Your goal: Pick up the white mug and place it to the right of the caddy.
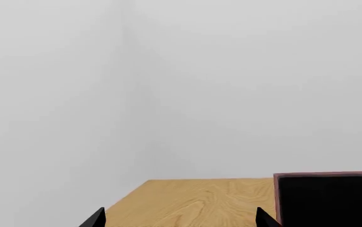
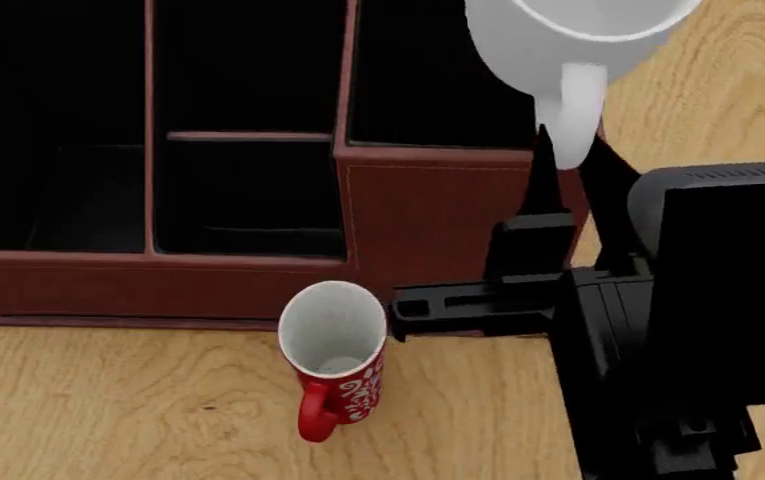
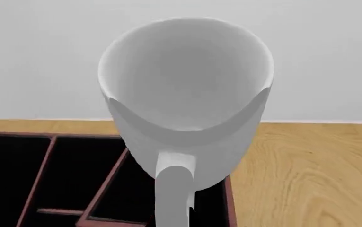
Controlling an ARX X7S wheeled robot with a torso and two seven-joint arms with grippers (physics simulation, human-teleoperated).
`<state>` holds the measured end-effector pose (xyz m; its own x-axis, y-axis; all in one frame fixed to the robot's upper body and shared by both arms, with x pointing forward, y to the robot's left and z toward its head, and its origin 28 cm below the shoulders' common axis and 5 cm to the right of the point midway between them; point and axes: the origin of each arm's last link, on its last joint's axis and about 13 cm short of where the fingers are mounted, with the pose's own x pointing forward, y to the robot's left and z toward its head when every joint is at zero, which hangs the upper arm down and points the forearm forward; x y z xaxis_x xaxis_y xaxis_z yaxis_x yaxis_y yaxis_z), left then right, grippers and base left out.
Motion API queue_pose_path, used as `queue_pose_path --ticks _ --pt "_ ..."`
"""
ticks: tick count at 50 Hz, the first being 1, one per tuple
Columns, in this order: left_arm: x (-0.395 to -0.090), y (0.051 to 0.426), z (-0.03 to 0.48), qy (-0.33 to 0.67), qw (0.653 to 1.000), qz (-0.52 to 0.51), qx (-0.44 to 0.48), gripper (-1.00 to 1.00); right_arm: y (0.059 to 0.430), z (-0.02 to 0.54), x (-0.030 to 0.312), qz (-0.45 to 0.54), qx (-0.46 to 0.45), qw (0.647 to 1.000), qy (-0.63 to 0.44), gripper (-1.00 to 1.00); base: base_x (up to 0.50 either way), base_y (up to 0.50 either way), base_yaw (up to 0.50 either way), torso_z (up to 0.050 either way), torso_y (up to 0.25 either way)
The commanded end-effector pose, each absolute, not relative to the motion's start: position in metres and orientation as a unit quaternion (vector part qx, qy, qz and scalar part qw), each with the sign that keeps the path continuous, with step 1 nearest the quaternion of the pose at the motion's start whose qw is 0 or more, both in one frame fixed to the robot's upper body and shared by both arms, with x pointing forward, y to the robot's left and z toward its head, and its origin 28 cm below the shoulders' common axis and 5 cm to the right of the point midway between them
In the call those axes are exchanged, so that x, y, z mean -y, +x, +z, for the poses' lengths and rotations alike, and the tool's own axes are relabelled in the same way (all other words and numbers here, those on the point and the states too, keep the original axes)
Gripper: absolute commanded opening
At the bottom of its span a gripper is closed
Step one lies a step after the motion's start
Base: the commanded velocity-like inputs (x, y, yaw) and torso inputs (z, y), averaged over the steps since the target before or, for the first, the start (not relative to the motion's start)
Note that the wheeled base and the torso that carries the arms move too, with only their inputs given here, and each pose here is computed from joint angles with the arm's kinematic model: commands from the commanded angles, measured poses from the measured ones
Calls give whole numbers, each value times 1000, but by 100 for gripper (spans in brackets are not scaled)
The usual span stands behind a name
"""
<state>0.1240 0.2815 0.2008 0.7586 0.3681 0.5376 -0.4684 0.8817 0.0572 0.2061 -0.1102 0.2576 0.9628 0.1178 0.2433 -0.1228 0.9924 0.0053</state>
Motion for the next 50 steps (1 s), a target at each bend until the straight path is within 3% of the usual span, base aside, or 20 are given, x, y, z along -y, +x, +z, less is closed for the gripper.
queue_pose_path --ticks 1,50 --pt "-280 127 201 94 934 219 265 100 207 262 124 17 137 990 7 -100 0 0 0 0 10" --pt "-278 129 197 92 937 216 261 100 216 251 151 -70 96 993 -17 -100 0 0 0 0 1"
